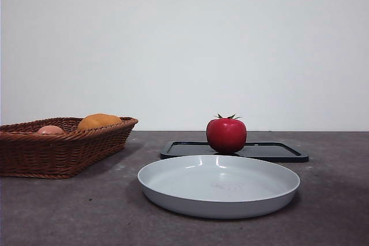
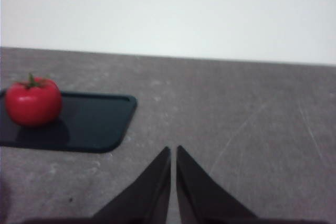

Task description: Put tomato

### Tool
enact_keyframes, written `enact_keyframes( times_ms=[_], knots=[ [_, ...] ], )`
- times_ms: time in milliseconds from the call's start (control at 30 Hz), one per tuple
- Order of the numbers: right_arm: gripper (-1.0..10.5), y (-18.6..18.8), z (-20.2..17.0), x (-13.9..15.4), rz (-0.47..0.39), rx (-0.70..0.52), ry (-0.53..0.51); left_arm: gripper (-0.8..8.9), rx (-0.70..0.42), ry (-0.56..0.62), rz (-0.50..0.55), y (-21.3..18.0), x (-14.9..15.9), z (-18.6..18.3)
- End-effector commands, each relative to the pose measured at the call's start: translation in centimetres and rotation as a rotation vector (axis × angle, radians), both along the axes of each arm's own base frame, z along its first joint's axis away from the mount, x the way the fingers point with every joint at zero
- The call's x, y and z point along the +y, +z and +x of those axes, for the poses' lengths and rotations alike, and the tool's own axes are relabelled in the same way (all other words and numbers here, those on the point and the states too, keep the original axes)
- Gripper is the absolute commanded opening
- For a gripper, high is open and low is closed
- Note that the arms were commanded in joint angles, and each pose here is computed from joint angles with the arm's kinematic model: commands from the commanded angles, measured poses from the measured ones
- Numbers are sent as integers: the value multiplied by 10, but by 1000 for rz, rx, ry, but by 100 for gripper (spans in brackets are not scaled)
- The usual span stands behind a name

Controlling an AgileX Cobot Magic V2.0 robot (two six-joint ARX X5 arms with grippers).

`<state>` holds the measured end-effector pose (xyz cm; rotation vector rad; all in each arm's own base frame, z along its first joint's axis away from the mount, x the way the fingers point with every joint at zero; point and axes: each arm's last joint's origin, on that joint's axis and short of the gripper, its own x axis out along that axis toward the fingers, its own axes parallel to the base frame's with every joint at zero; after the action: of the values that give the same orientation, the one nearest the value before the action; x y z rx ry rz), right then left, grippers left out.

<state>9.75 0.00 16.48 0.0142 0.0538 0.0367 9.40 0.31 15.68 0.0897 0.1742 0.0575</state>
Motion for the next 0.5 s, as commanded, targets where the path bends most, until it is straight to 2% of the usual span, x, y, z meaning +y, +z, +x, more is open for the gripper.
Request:
enact_keyframes(
  times_ms=[33,367,500],
  knots=[
    [9,-5,0,0,34,11,-10,8,40,4,-6,-6,0,0],
    [9,-16,-2,-1,33,123,-34,8,40,4,-6,-6,0,0],
    [9,-15,-2,-1,41,120,-34,8,40,4,-6,-6,0,0]
  ],
)
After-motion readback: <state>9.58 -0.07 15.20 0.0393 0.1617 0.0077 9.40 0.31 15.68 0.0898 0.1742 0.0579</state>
